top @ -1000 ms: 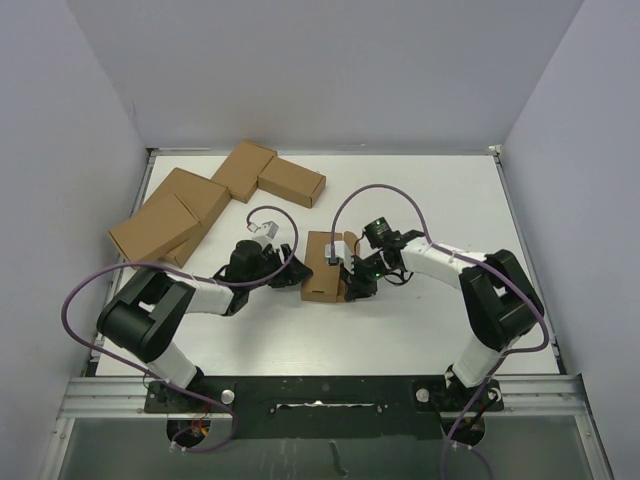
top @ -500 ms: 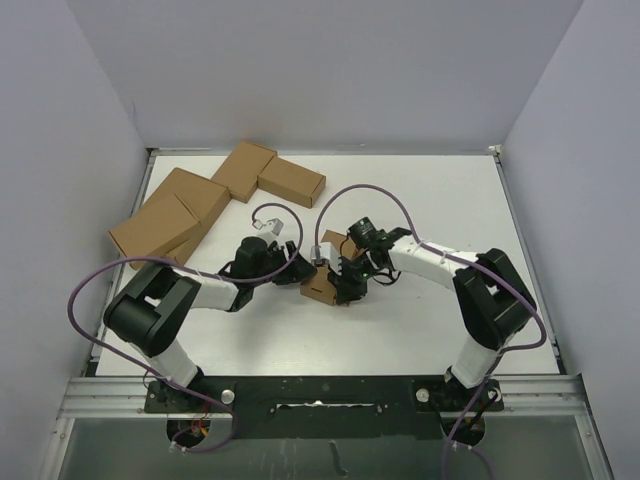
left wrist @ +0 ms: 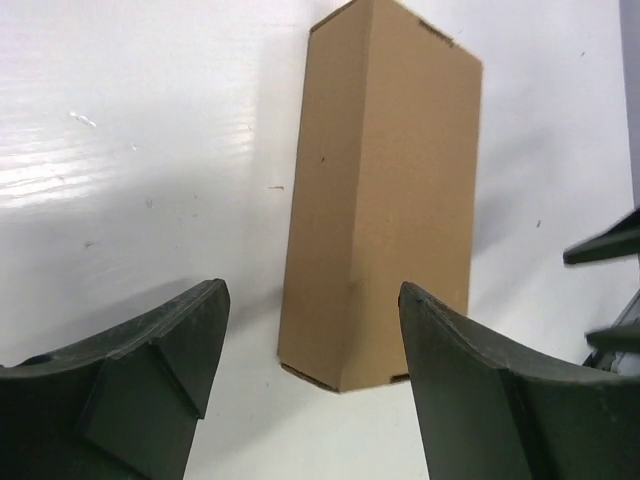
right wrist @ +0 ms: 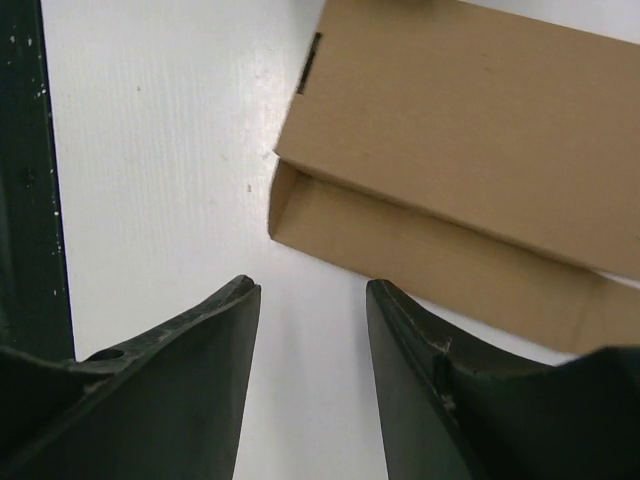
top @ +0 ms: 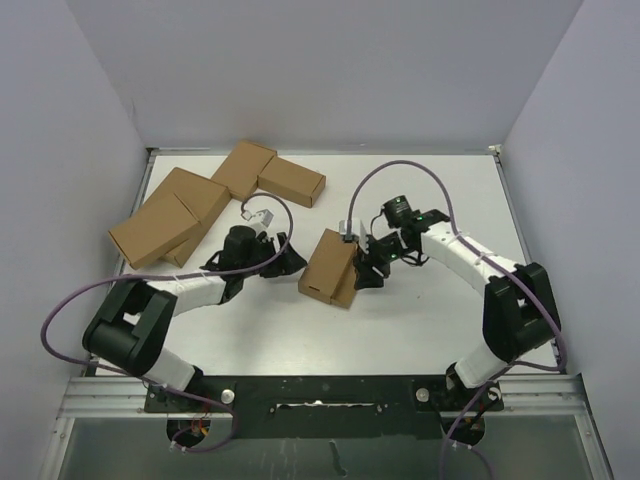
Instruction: Fold the paper box
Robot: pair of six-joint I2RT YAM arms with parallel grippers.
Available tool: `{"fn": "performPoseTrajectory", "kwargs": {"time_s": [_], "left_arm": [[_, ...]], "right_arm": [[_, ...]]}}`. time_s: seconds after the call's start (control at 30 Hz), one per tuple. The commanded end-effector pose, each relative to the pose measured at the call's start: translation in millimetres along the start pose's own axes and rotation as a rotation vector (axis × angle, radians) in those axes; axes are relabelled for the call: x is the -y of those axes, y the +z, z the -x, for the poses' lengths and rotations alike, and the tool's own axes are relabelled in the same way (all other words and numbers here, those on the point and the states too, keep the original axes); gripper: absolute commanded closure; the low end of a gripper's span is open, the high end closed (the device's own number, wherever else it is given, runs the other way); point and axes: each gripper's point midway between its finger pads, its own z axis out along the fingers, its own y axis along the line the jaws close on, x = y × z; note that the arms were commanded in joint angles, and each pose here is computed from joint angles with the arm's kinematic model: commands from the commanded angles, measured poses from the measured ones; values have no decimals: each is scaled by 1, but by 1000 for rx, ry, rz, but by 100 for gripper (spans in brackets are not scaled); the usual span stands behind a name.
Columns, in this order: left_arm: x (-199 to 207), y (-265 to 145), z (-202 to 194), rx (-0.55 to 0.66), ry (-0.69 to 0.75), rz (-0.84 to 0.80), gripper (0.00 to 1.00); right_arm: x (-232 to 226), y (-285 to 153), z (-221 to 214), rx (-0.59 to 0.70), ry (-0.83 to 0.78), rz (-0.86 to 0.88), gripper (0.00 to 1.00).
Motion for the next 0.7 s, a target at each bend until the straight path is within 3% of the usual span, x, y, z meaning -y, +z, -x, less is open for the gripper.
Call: {"fn": "performPoseTrajectory", "kwargs": {"time_s": [0.0,0.07,0.13,0.33,0.67], "left_arm": [[31,-34,42,110,87,-40,33],[31,-46,38,112,88,-35,34],[29,-56,29,99,83,-31,35],[33,-81,-9,39,-20,-70,38],[43,-71,-35,-35,-112,-89,40]], "right_arm": [[28,-41,26,161,44,-120,53],[57,-59,25,230,157,-226,52],[82,-74,26,309,264,-270,45],[125,-63,33,382,523,-114,40],[168,-27,40,349,634,2,39]]}}
